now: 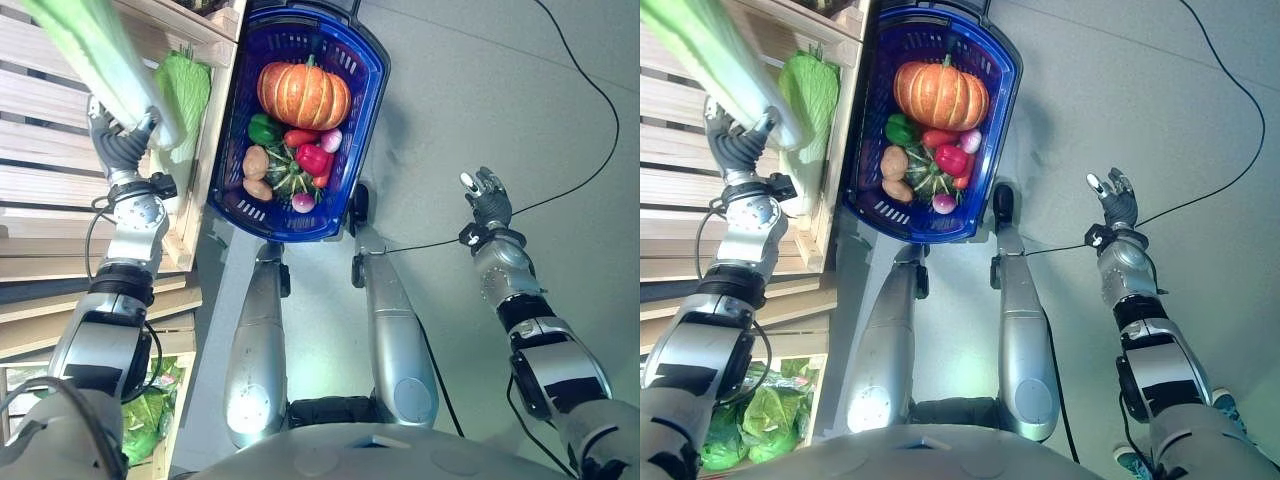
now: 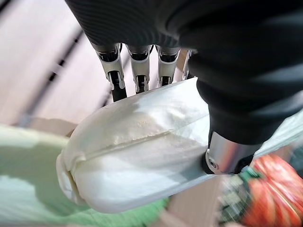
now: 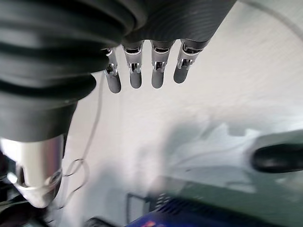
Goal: Pick up fruits and vegetables into the basket
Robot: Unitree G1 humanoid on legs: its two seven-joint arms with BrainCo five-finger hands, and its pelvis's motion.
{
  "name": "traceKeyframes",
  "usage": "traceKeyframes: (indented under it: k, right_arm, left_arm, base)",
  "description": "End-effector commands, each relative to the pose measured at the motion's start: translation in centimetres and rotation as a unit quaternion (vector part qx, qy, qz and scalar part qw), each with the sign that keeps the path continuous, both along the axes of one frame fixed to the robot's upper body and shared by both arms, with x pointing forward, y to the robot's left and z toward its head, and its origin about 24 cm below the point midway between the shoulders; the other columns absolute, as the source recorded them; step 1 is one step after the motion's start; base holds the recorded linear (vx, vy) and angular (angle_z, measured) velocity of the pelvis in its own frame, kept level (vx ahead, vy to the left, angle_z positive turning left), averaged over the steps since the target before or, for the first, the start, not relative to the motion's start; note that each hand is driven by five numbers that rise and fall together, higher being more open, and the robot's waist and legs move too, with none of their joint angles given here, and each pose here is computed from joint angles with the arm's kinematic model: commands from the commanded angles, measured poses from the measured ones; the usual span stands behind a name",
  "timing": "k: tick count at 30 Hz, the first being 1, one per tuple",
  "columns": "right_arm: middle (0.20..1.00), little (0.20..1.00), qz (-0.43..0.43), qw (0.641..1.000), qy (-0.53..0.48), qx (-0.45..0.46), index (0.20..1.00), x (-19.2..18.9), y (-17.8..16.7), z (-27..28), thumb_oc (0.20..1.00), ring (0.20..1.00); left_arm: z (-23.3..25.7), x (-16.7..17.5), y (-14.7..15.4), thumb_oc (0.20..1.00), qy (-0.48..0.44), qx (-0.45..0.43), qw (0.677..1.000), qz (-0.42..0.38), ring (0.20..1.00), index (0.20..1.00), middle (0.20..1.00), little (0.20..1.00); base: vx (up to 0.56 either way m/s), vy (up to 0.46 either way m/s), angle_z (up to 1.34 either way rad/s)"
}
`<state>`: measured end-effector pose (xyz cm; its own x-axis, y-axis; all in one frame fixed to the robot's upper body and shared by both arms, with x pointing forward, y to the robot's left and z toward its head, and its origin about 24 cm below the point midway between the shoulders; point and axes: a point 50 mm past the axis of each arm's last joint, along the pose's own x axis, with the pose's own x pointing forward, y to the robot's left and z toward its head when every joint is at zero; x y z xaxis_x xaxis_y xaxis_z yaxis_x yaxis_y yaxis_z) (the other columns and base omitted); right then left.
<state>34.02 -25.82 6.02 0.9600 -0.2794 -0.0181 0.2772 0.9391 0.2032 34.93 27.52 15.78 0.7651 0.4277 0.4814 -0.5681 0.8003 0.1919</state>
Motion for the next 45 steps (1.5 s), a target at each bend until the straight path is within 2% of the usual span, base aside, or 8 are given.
traceKeyframes:
  k: [1,4,11,18,32,45]
  right_arm:
    - [1.000,1.000,-0.033,0.998,-0.050,-0.010,1.000,-1.0,-1.3,1.3,1.000,1.000]
    - [1.000,1.000,-0.021,0.993,-0.113,-0.009,1.000,-0.8,-0.4,3.9,1.000,1.000]
    - [1.000,1.000,0.017,0.982,-0.188,-0.015,1.000,-1.2,1.6,6.7,1.000,1.000]
    - [1.000,1.000,0.105,0.963,-0.247,-0.018,1.000,-1.6,4.3,9.5,1.000,1.000]
    - [1.000,1.000,0.285,0.921,-0.265,-0.030,1.000,-2.6,10.1,11.3,1.000,1.000]
    - [1.000,1.000,0.368,0.898,-0.239,-0.024,1.000,-2.8,13.3,11.5,1.000,1.000]
  left_arm:
    - [2.6,-0.6,-0.3,0.200,-0.064,0.051,0.997,-0.006,0.200,0.200,0.200,0.200]
    - [3.3,-0.8,-1.7,0.200,-0.069,0.115,0.991,-0.029,0.200,0.200,0.200,0.200]
    - [4.0,-1.2,-3.7,0.200,-0.070,0.172,0.980,-0.076,0.200,0.200,0.200,0.200]
    - [5.0,-1.5,-5.7,0.200,-0.065,0.253,0.956,-0.136,0.200,0.200,0.200,0.200]
    - [4.8,-2.4,-11.2,0.200,-0.046,0.344,0.894,-0.283,0.200,0.200,0.200,0.200]
    - [3.9,-3.6,-15.7,0.200,-0.041,0.380,0.834,-0.399,0.200,0.200,0.200,0.200]
  base:
    - [0.00,0.000,0.00]
    - [-0.01,0.014,-0.06]
    - [0.00,0.020,-0.04]
    - [0.00,0.002,0.00]
    - [0.00,0.000,0.00]
    - [0.00,0.000,0.00]
